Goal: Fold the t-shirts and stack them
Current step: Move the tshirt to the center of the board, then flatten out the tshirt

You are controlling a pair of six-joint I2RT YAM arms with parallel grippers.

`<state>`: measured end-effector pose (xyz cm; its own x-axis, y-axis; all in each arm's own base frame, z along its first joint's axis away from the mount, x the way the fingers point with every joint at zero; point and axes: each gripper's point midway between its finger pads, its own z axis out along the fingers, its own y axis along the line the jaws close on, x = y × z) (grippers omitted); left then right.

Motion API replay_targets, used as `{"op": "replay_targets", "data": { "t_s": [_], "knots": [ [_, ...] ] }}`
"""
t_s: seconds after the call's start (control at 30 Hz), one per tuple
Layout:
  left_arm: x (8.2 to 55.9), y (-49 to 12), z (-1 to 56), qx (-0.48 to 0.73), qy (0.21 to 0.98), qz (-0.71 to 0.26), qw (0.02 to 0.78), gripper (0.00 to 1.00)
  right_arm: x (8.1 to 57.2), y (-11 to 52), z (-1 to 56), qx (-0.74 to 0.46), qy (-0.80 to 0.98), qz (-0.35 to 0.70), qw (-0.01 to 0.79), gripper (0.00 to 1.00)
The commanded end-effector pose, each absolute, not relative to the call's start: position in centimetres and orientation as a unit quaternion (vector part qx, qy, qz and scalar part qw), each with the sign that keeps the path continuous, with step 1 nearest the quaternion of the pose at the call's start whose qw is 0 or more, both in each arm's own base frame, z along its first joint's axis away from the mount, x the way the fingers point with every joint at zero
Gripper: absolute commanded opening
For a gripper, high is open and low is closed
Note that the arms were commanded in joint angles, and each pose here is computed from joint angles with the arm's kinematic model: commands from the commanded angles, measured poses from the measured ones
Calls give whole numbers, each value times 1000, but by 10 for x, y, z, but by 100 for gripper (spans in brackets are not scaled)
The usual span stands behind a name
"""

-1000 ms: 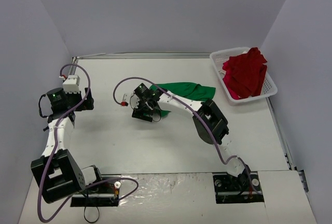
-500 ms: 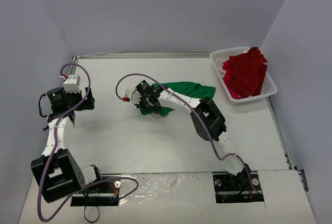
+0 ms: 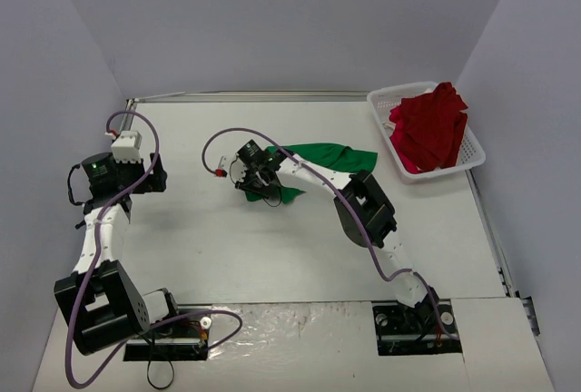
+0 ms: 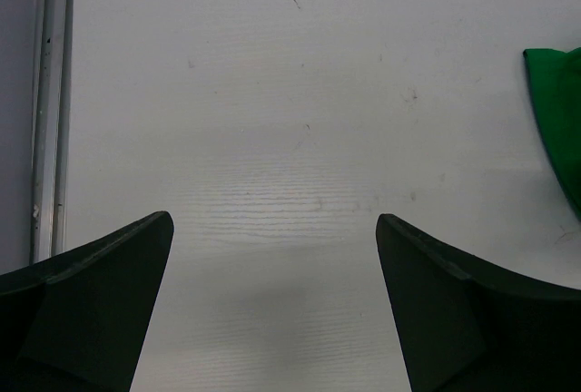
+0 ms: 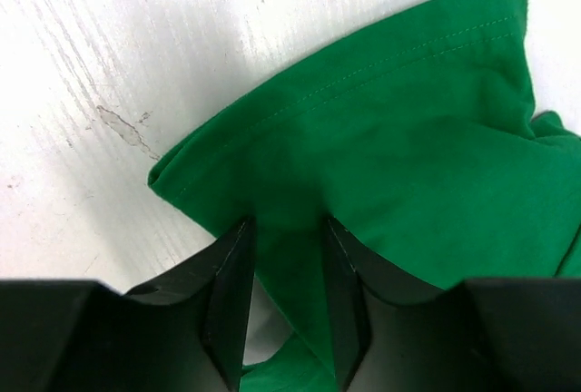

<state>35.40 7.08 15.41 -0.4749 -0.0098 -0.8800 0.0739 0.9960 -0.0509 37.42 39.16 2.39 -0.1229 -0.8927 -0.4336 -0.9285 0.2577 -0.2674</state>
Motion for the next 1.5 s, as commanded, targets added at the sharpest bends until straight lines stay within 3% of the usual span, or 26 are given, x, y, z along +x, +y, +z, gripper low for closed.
{"op": "replay_targets", "data": {
  "t_s": [0.0,0.33,0.83,0.93,1.03,1.07,1.13,1.33,1.47],
  "knots": [
    [356,70,164,24,849,-45,525,94,366,398,51,-603,749,52,269,32],
    [356,69,157,23,854,-51,517,94,335,426,64,-603,743,170,235,43],
    [362,68,154,30,851,-57,521,94,360,399,2,-584,773,163,186,54],
    [362,68,153,30,852,-58,520,94,359,395,-7,-585,775,158,178,46],
    [363,67,153,31,851,-61,520,94,359,393,-10,-585,778,151,175,26],
    [363,67,153,32,851,-60,520,94,359,394,-9,-586,777,150,176,12],
    [363,66,153,33,851,-62,520,94,359,396,0,-588,774,143,185,0],
    [361,64,159,40,848,-62,525,94,345,410,53,-607,752,137,217,0],
    [360,60,175,51,837,-61,541,94,333,420,148,-615,717,135,298,0]
  ]
}}
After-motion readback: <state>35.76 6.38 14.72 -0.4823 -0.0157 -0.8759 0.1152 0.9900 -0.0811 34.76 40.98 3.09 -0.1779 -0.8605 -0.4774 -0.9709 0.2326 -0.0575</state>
